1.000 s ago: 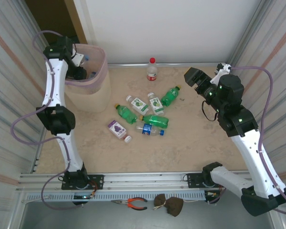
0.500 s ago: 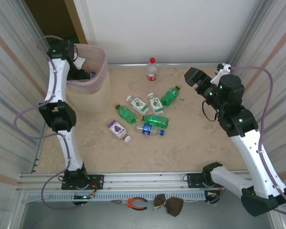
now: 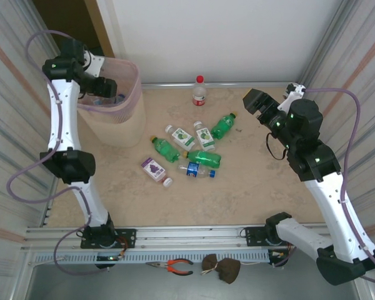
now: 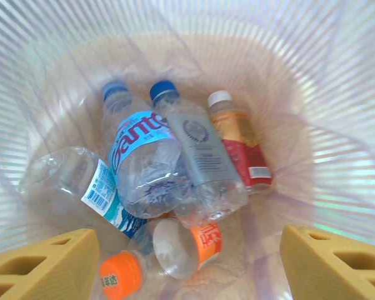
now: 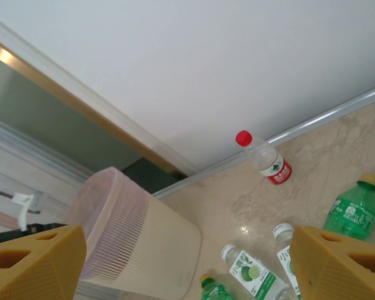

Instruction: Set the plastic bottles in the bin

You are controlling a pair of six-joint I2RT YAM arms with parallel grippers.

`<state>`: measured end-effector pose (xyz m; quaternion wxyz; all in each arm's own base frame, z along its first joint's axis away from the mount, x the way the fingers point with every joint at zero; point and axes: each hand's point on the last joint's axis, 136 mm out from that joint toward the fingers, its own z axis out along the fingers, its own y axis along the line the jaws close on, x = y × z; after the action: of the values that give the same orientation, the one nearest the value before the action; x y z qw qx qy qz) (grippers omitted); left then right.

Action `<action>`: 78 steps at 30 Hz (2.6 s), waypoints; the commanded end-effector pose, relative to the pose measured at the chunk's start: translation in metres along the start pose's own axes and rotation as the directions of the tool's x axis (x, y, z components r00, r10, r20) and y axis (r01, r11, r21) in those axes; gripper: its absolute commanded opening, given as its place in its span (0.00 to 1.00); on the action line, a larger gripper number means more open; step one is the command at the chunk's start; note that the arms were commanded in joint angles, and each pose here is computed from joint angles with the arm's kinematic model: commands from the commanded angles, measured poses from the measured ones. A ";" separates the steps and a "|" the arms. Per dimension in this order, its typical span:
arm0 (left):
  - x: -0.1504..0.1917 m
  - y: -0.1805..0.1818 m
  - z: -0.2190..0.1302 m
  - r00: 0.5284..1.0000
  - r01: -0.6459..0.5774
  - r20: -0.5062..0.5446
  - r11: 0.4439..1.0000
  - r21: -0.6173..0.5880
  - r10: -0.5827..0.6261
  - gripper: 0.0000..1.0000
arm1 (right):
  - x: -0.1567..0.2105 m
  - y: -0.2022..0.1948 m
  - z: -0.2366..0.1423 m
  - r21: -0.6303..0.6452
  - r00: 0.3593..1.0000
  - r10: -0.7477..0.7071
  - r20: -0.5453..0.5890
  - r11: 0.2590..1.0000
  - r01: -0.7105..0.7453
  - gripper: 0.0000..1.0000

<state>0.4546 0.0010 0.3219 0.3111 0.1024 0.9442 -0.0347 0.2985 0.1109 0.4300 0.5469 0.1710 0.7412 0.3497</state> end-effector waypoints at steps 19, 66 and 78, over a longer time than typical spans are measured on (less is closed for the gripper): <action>-0.004 -0.106 -0.094 0.939 0.120 0.317 0.991 0.053 -0.131 0.64 | 0.005 -0.012 -0.004 0.027 1.000 -0.017 -0.004 0.999 0.017 0.84; 0.269 -0.194 0.114 0.609 0.692 -0.202 0.639 -0.337 -0.767 0.86 | 0.009 -0.032 -0.006 0.052 0.999 0.011 -0.050 0.999 -0.008 0.85; 0.295 -0.198 0.146 0.541 0.723 -0.256 0.599 -0.346 -0.801 0.81 | 0.007 -0.039 -0.004 0.070 0.999 0.016 -0.044 0.997 -0.013 0.85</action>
<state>0.2645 -0.1607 0.0377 0.0868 -0.3313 0.9383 -0.0487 0.3010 0.0893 0.4000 0.5193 0.1920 0.7626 0.3346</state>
